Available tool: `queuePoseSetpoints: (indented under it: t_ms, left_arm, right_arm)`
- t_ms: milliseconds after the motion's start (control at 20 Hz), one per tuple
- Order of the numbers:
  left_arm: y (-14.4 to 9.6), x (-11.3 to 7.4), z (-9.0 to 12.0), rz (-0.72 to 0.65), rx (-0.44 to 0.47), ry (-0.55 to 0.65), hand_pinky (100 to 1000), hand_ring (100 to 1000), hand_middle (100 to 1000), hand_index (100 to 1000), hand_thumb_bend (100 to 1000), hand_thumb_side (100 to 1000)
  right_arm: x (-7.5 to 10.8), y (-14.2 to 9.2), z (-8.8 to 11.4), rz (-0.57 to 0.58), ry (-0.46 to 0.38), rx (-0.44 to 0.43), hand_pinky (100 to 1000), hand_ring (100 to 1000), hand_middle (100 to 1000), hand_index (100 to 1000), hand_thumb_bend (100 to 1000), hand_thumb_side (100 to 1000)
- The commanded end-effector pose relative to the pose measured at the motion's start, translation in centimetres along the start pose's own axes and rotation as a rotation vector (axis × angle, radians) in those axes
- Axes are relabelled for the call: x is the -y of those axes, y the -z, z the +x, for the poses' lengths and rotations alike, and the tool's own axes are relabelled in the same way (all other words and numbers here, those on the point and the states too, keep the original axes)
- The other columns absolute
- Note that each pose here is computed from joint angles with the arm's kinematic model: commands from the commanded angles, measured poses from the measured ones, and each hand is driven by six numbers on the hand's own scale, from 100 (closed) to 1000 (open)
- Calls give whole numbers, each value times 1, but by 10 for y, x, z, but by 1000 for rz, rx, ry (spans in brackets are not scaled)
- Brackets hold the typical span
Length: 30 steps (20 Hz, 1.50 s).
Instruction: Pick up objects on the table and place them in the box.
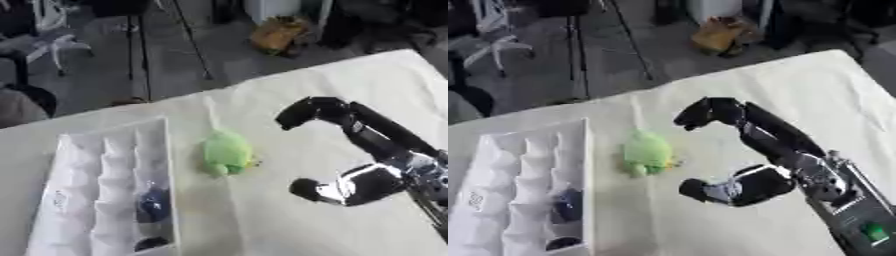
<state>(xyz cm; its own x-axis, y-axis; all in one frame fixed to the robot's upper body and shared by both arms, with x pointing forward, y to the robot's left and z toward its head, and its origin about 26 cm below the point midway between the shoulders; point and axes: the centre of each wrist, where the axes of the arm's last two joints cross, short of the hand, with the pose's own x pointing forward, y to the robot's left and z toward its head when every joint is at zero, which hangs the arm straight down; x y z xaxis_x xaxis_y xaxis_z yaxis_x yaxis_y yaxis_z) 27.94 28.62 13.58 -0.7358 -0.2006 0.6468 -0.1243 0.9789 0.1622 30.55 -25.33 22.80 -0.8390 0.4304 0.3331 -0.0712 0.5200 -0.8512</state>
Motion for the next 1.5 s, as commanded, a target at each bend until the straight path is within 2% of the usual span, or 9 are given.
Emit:
queuePoseSetpoints:
  t_ms: [50,800,1100,1300,1500]
  left_arm:
    - [5,-4,6,-3,29,15,1000,902,806,761,748,579]
    - [6,-3,6,-5,30,17,1000,902,806,761,749,579]
    - [6,-3,6,-13,29,14,1000,903,805,761,749,580]
    - [5,-1,6,-34,29,5,1000,903,806,761,748,582]
    - [6,1,6,-51,31,-6,1000,904,806,761,747,583]
  right_arm:
    - [7,2,6,-8,-23,22,759,738,768,842,590,505]
    - [14,4,8,-3,-37,30,762,737,770,844,584,503]
    - [29,10,12,31,-74,39,765,737,779,857,571,508]
    - [51,22,21,63,-142,26,759,741,786,860,569,510]
    - [57,33,12,84,-159,-13,760,741,786,860,566,512]
